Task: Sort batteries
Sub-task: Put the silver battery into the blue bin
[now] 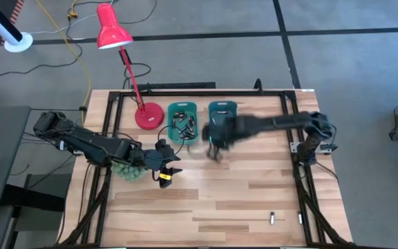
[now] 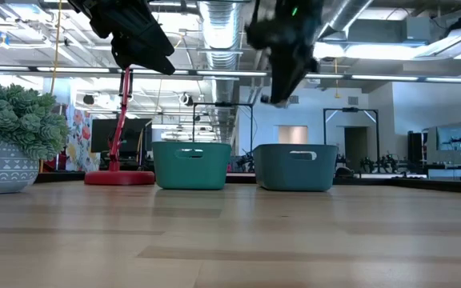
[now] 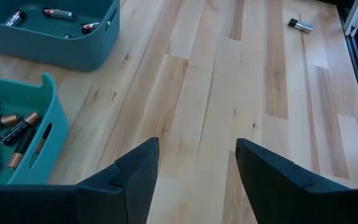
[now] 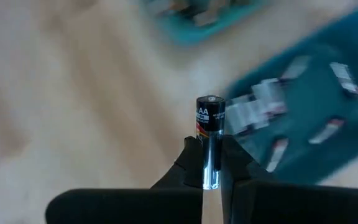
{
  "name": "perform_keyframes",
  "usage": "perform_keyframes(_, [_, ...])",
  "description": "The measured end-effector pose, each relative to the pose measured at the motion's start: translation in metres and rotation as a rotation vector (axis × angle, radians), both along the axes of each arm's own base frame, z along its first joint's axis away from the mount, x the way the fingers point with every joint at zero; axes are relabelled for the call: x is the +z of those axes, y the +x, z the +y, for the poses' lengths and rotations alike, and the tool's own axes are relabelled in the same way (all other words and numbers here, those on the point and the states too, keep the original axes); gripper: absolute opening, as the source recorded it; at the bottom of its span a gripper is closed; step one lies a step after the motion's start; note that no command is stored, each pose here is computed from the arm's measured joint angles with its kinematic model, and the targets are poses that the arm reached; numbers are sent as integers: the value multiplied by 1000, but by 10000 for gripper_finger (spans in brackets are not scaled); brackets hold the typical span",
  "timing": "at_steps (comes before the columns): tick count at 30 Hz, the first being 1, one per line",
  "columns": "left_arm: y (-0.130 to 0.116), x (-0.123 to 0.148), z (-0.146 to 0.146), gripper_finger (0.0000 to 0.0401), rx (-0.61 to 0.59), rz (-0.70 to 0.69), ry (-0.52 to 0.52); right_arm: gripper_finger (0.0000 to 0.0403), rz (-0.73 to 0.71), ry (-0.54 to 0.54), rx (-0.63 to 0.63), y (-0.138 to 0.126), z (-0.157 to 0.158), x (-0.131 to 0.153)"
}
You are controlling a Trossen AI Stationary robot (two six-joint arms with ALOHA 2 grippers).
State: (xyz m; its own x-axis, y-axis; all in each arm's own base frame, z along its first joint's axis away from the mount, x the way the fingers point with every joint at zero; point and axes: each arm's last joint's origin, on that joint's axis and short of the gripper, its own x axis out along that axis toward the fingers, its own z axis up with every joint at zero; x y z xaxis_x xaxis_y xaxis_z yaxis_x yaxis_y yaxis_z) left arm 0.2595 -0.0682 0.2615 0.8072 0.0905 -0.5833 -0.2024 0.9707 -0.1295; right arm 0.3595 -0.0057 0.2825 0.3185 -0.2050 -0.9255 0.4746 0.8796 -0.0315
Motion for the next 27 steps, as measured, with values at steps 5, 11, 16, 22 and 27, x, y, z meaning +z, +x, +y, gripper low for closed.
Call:
perform_keyframes(5, [0,0,0,210,0,0,0,17,-59,53,-334,-7,-80,0])
perform_keyframes(11, [0,0,0,210,0,0,0,17,-159,176,-552,-19,-136,-12])
perform_keyframes(16, [0,0,0,210,0,0,0,17,-158,215,-608,-22,-141,-36])
perform_keyframes(22, [0,0,0,210,0,-1,0,17,-78,263,-608,-12,-139,-71])
perform_keyframes(27, [0,0,0,210,0,0,0,19,3,281,-623,-6,-142,-98])
